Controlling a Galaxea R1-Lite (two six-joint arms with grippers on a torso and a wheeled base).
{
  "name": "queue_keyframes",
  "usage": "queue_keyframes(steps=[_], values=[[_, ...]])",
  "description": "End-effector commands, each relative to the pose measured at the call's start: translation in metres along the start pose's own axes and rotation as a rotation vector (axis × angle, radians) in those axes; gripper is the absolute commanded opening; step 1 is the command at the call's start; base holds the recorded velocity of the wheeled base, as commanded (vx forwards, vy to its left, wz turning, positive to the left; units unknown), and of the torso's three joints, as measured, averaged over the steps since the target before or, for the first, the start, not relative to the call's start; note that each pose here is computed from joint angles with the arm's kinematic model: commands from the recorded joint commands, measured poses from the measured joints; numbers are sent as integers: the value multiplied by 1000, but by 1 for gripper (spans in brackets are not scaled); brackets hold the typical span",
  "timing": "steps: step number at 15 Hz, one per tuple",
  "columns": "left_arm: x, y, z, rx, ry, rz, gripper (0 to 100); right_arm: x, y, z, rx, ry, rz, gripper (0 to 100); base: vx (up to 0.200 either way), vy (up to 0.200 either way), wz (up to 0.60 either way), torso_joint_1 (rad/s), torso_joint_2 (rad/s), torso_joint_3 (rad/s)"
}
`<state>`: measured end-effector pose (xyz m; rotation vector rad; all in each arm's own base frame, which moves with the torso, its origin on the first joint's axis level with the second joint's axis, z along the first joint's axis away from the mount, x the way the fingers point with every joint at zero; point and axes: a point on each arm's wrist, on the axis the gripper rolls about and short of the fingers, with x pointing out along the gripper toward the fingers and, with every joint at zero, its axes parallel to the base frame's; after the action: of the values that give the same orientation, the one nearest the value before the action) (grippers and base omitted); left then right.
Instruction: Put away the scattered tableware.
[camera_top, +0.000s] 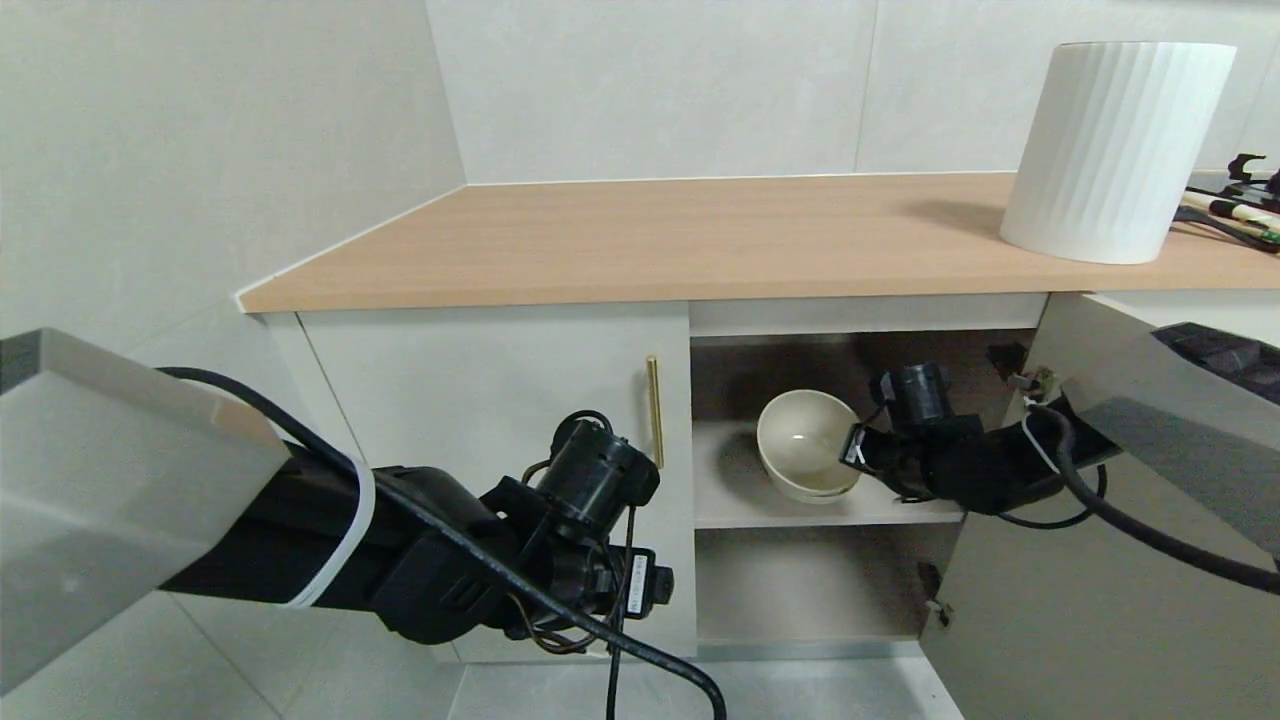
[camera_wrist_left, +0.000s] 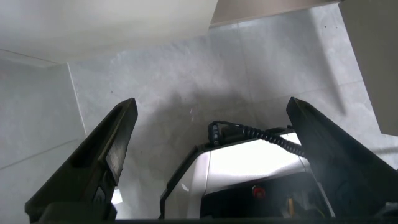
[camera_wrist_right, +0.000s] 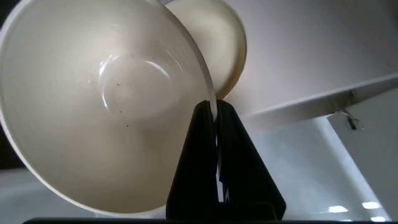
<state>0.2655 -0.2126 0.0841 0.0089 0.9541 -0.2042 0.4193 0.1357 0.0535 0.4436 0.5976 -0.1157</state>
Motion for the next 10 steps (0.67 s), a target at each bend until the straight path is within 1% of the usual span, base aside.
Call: queue_keyframes(steps=[1,10], values=[[0,0,0,-1,0,0,100,19,-5,-4,22,-4,-28,0,0,0,0,0,0,0],[3,0,-1,0,7,5,100,43,-12,2,47,-46,-61,0,0,0,0,0,0,0]])
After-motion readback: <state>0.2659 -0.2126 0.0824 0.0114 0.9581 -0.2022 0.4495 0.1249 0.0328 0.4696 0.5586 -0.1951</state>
